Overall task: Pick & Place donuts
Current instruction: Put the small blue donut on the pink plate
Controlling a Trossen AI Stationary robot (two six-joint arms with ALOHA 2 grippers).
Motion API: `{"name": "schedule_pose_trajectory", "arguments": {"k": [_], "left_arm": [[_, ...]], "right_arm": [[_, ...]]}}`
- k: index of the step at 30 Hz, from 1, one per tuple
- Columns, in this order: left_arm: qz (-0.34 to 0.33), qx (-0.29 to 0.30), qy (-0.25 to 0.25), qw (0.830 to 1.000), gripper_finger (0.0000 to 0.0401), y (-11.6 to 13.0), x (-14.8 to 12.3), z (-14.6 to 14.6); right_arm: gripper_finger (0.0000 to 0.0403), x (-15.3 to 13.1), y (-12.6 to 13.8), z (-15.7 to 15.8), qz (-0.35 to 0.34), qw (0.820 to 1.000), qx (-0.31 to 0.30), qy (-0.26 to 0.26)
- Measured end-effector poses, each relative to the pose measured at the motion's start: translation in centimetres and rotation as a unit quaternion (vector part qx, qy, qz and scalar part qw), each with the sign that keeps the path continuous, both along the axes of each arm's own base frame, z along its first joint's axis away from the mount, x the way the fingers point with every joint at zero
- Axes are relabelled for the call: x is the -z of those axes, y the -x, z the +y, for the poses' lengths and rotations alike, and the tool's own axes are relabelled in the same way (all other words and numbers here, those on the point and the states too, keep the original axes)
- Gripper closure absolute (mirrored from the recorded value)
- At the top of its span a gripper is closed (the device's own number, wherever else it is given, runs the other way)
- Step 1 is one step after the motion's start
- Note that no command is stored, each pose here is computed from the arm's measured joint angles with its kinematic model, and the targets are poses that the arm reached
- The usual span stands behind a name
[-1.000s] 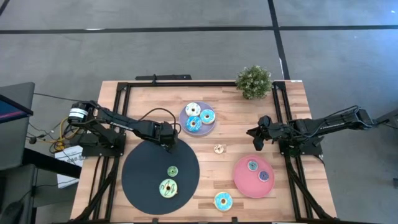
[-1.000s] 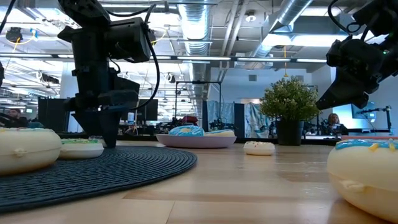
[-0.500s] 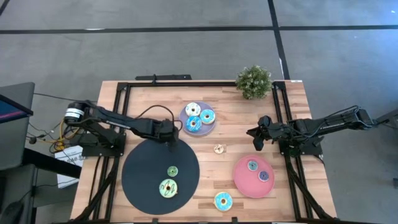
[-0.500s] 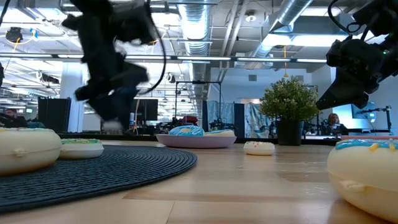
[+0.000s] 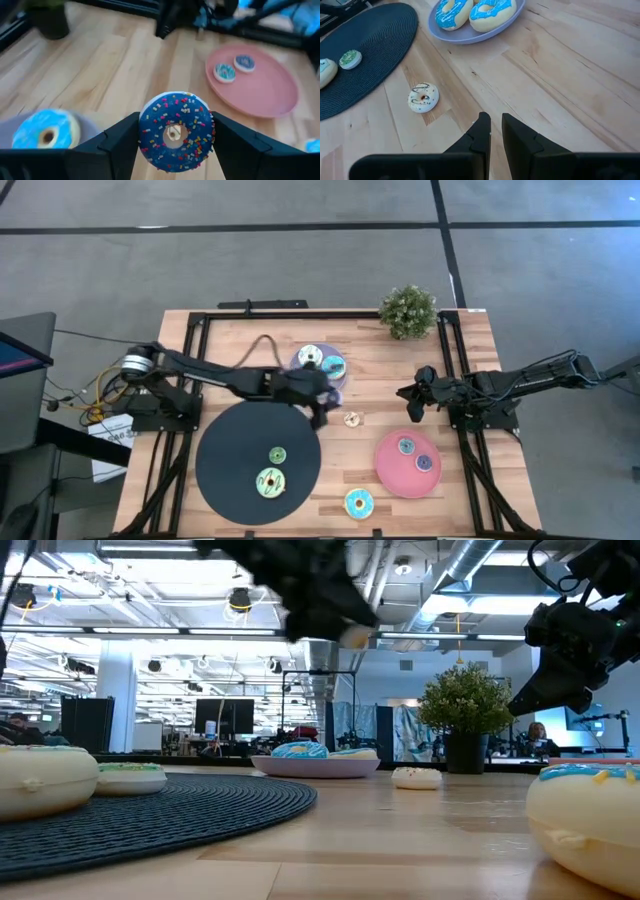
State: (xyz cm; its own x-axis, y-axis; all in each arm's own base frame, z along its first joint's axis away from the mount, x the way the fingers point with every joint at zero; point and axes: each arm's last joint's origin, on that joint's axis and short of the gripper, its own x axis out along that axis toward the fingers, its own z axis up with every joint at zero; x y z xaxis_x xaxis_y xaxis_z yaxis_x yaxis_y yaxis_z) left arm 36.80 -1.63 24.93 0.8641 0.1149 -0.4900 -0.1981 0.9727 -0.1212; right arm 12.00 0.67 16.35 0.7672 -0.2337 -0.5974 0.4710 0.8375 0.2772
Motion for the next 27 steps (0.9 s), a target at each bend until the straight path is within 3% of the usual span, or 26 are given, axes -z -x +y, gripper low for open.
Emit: {"name": "schedule_pose_trajectory", "arguments": {"k": [6,13,23,27], "left_arm": [[0.05,0.06,-0.054,0.996,0.0178,-6.8,-0.4,-1.8],[0.113,0.123,-0.109,0.98,0.0178,-12.7,0.2,-4.4],[0.129,0.202,-0.174,0.955,0.0178,-17.2,4.6,-8.9],[0.117,0.208,-0.18,0.954,0.0178,-18.3,6.2,-9.4]], "right_arm": [[0.0365,-0.1,0.0,-0.2,-0.005,0.999,0.029,0.022],[0.0365,-0.2,0.0,-0.8,-0.009,0.998,0.059,0.027],[0.0365,0.0,0.1,-1.6,-0.004,0.995,0.101,0.023],[0.0365,0.0,0.1,-1.6,-0.003,0.994,0.103,0.02]]}}
